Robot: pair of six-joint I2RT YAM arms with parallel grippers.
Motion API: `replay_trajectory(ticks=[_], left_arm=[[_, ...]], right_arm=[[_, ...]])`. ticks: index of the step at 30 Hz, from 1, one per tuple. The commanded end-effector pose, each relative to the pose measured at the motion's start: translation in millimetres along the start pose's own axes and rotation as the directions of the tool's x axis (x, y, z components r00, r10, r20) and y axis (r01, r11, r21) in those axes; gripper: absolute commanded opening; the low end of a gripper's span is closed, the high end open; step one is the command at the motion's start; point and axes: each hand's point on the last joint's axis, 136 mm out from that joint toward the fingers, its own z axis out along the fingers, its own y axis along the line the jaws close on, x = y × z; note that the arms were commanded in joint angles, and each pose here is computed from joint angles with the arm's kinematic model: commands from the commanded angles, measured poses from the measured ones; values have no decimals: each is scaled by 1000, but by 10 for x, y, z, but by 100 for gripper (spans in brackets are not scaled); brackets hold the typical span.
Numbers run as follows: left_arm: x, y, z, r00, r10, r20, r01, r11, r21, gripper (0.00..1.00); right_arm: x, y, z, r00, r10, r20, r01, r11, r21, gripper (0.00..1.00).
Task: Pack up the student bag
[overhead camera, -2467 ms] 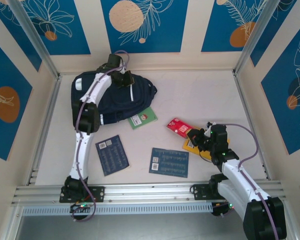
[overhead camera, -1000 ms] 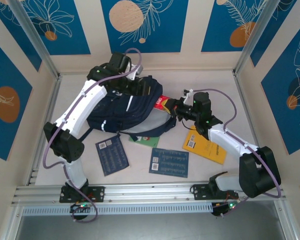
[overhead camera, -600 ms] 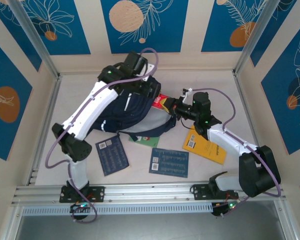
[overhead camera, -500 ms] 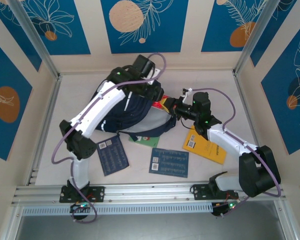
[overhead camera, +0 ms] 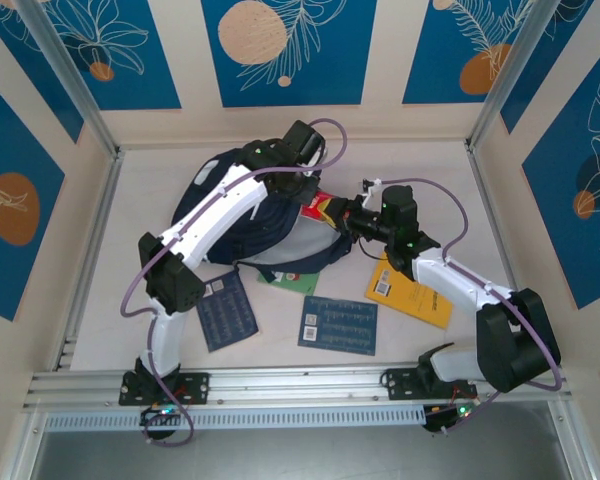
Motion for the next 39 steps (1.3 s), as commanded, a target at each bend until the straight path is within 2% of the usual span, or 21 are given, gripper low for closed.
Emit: replay_trajectory(ticks=[1, 4, 8, 14, 18, 22, 28, 34, 39], left_arm=[[-22, 22, -16, 1000, 19, 17, -19, 1000, -18, 0], [-82, 59, -146, 999, 13, 50, -12, 1000, -18, 0], [-264, 201, -567, 987, -29, 157, 29, 1000, 4, 0], [-415, 513, -1218, 945, -45, 323, 71, 995, -71, 0], [-431, 674, -1471, 923, -54, 382, 97, 991, -96, 0], [-410, 771, -1557, 916, -39, 399, 100, 986, -131, 0], [-421, 790, -1612, 898, -40, 438, 103, 987, -121, 0], [-428, 781, -1625, 896, -43, 442, 103, 989, -111, 0], [-440, 826, -1692, 888, -52, 457, 114, 987, -110, 0]], right_arm=[[75, 485, -101, 992, -124, 5, 123, 982, -146, 0], [78, 427, -103, 991, -131, 6, 131, 984, -119, 0], [126, 204, -96, 987, -162, -4, 162, 987, -22, 0], [214, -138, -57, 982, -189, -22, 190, 980, 65, 0], [243, -355, -16, 980, -197, -34, 200, 971, 129, 0], [262, -467, 49, 981, -183, -59, 190, 969, 157, 0], [307, -229, 251, 973, -208, -98, 219, 969, 112, 0], [392, -67, 681, 969, -194, -153, 210, 973, 94, 0], [361, -169, 1044, 982, -147, -121, 167, 969, 181, 0]])
